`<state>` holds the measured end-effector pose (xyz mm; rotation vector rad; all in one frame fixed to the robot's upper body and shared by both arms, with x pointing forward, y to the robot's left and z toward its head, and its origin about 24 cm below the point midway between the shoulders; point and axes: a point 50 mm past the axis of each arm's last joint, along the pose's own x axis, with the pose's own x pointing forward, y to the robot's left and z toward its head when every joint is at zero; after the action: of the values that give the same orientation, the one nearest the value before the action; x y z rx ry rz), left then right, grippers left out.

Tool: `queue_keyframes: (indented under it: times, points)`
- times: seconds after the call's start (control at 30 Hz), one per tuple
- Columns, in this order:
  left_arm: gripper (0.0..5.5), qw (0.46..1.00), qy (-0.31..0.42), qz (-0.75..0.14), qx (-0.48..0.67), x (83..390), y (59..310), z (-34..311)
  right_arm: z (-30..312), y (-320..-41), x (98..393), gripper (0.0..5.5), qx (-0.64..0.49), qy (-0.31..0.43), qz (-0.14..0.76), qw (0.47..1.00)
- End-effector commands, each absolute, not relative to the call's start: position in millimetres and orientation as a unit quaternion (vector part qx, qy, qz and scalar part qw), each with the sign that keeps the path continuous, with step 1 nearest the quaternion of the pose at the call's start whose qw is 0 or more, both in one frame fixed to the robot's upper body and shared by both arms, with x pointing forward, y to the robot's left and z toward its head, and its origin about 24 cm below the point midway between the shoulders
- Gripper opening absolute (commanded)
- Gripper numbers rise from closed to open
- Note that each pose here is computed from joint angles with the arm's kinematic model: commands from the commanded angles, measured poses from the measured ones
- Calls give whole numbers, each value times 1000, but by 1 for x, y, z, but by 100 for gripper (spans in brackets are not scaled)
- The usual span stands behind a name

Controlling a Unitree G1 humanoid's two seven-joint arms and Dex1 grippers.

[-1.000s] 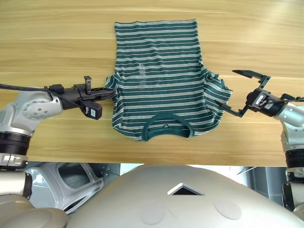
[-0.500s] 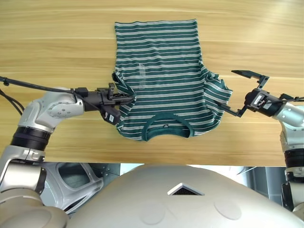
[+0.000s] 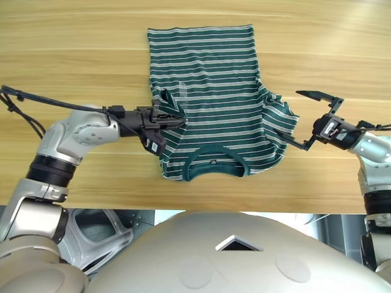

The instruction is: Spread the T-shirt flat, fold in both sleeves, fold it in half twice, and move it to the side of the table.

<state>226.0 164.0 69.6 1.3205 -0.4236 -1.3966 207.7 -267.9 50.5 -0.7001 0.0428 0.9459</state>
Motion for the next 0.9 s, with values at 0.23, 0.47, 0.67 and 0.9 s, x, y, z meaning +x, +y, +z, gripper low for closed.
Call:
queue_keyframes:
  times: [0.23, 0.47, 0.67, 0.9]
  points:
    - [2, 548, -137, -624, 540, 223, 152, 45, 54, -263, 213, 540, -334, 6, 448, 829]
    - [86, 556, -101, -639, 522, 220, 155, 42, 54, -262, 214, 540, -332, 2, 448, 830]
    - [184, 581, -111, -611, 526, 228, 156, 52, 54, -262, 215, 540, -330, 2, 448, 831]
    - [291, 622, -124, -572, 521, 235, 165, 63, 59, -265, 217, 540, -329, -9, 435, 838]
